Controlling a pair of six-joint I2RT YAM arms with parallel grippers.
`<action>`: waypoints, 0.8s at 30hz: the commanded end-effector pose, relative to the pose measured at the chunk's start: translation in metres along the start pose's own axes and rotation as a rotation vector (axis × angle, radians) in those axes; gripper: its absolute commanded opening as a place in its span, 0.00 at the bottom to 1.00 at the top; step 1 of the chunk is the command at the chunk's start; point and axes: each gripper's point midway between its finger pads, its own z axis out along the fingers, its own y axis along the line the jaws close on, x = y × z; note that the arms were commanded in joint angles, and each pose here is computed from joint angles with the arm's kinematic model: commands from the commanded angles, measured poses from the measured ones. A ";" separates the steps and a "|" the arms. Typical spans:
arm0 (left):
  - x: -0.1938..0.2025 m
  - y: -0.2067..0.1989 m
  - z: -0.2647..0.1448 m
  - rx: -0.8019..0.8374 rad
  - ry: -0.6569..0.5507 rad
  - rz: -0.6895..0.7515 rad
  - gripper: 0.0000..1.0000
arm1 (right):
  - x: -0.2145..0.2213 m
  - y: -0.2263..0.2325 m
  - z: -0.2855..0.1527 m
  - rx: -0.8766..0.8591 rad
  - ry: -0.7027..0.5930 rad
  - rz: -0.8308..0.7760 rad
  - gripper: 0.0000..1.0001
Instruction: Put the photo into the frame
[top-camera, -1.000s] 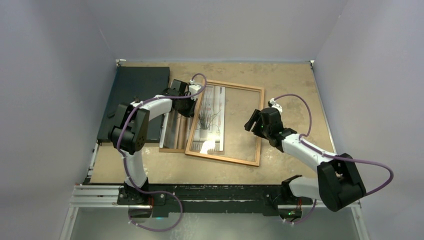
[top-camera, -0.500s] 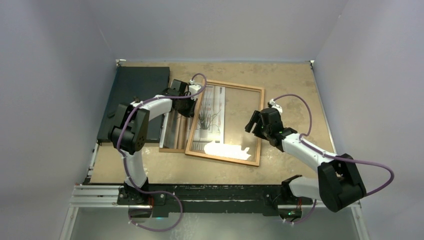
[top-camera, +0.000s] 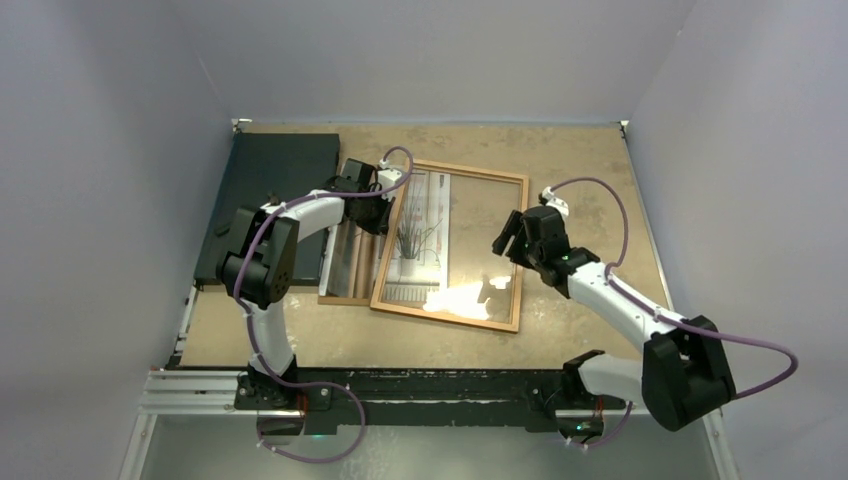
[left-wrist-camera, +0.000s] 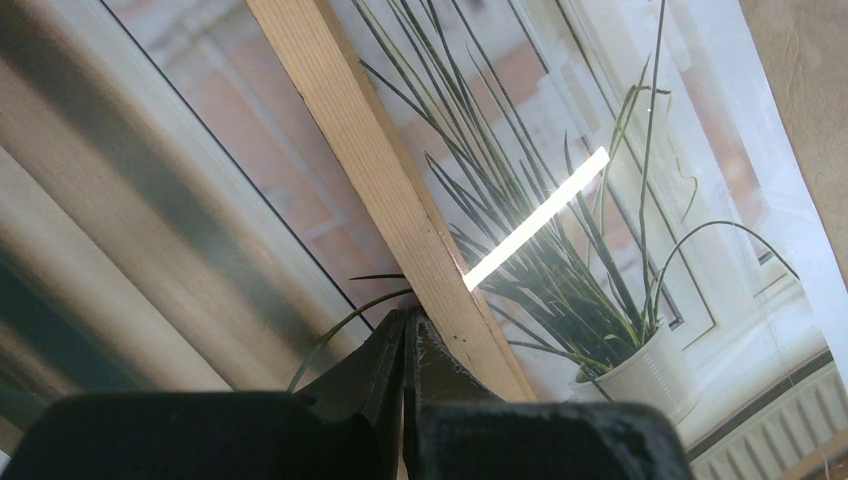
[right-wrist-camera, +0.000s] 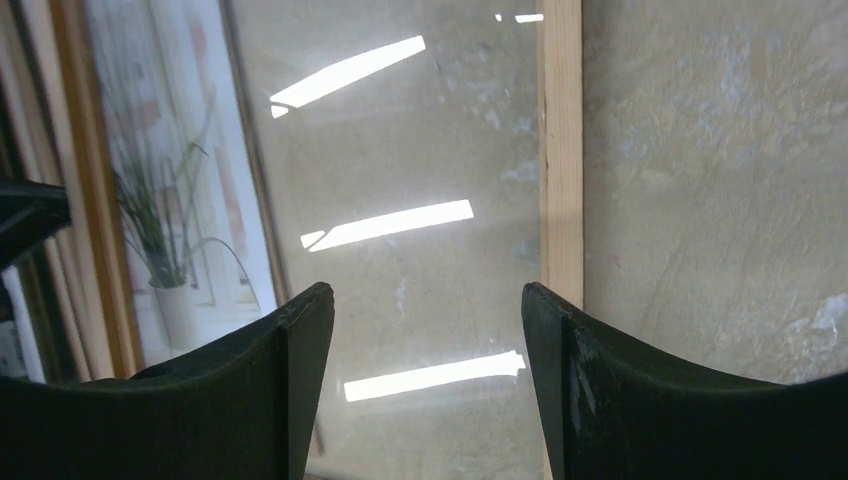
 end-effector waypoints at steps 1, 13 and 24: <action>0.005 -0.003 -0.005 0.017 0.019 -0.014 0.00 | -0.075 0.031 -0.012 -0.020 -0.199 -0.014 0.71; 0.006 0.001 -0.007 0.032 0.018 -0.022 0.00 | -0.219 0.051 0.056 0.052 -0.411 -0.023 0.47; 0.000 0.001 -0.009 0.039 0.006 -0.011 0.00 | -0.237 0.067 0.139 0.029 -0.389 -0.075 0.31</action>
